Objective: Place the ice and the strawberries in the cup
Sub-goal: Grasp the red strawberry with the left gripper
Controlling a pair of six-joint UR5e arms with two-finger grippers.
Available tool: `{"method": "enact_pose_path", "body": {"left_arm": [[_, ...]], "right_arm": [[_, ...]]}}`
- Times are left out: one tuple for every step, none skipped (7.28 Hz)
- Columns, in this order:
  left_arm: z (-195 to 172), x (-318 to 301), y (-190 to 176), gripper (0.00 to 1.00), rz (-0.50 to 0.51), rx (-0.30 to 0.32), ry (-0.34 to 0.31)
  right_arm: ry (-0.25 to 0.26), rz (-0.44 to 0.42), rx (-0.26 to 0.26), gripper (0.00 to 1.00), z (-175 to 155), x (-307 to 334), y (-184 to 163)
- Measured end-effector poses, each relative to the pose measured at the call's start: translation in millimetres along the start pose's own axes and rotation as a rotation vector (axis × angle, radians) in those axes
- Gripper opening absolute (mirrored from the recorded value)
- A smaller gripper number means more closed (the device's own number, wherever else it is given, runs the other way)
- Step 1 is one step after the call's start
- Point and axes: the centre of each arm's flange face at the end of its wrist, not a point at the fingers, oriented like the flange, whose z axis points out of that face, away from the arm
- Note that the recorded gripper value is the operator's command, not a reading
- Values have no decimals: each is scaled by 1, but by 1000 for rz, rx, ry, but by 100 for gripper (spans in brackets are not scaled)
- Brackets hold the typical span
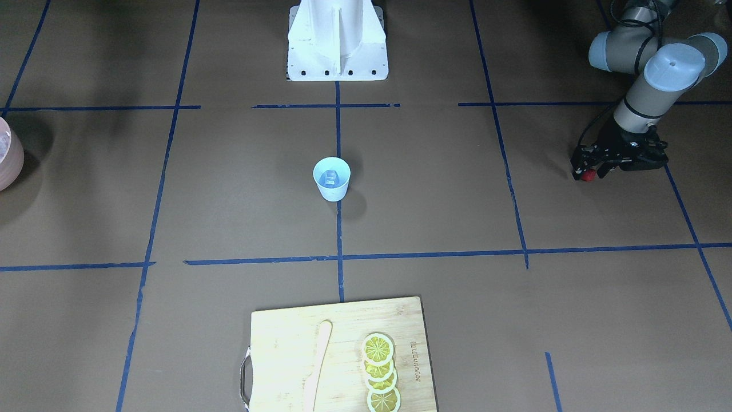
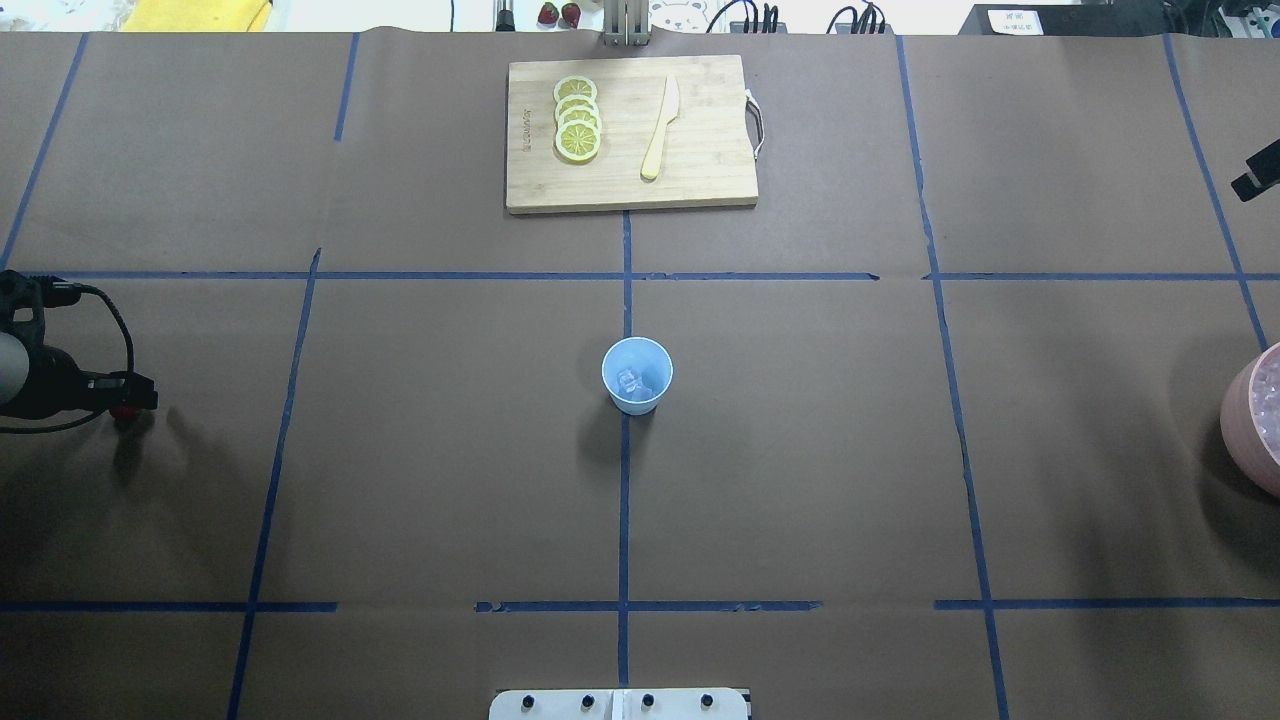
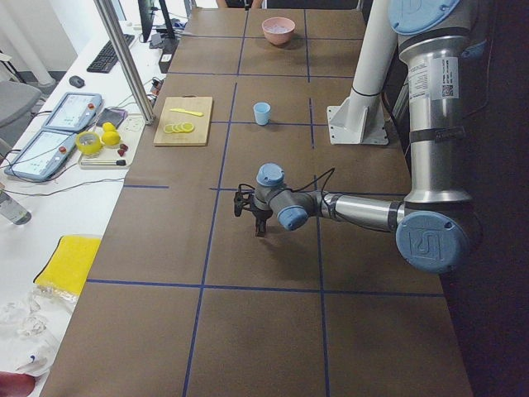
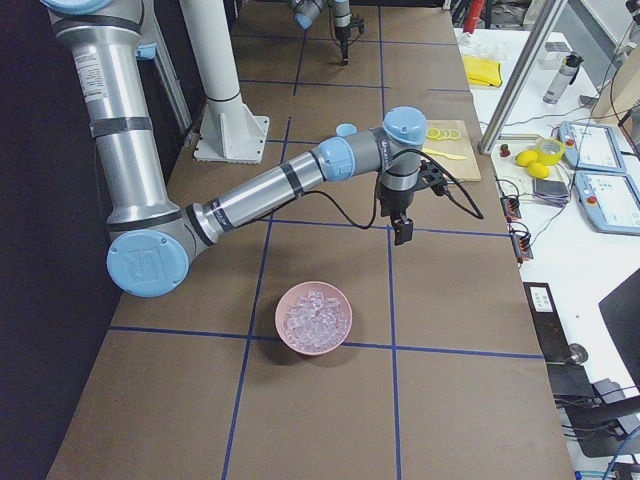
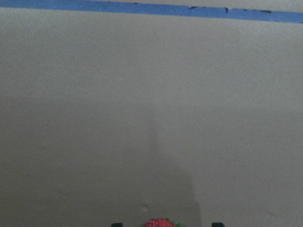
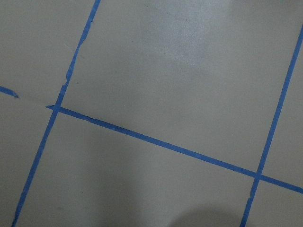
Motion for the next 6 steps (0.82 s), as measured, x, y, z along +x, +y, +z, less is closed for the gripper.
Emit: {"method": "enact_pose_path", "body": {"left_arm": [[-1,-1,0,6,-3,0,0],[-2,0,0,0,-5,-1,3],[-5,2,0,0,-4,-2,10],[-12,8,-1,0,-2,-11,26],[-23,15,-4,0,-7,-27,50],[-36,23,-14,0,-22,-37,70]], "right_arm": [[0,0,0,99,0,0,0],[0,1,-1,99,1,0,0],[-5,6,-3,99,1,3,2],[-24,20,-8,99,2,8,7],[-47,39,-10,99,2,17,11],[-57,53,-10,99,2,26,15]]}}
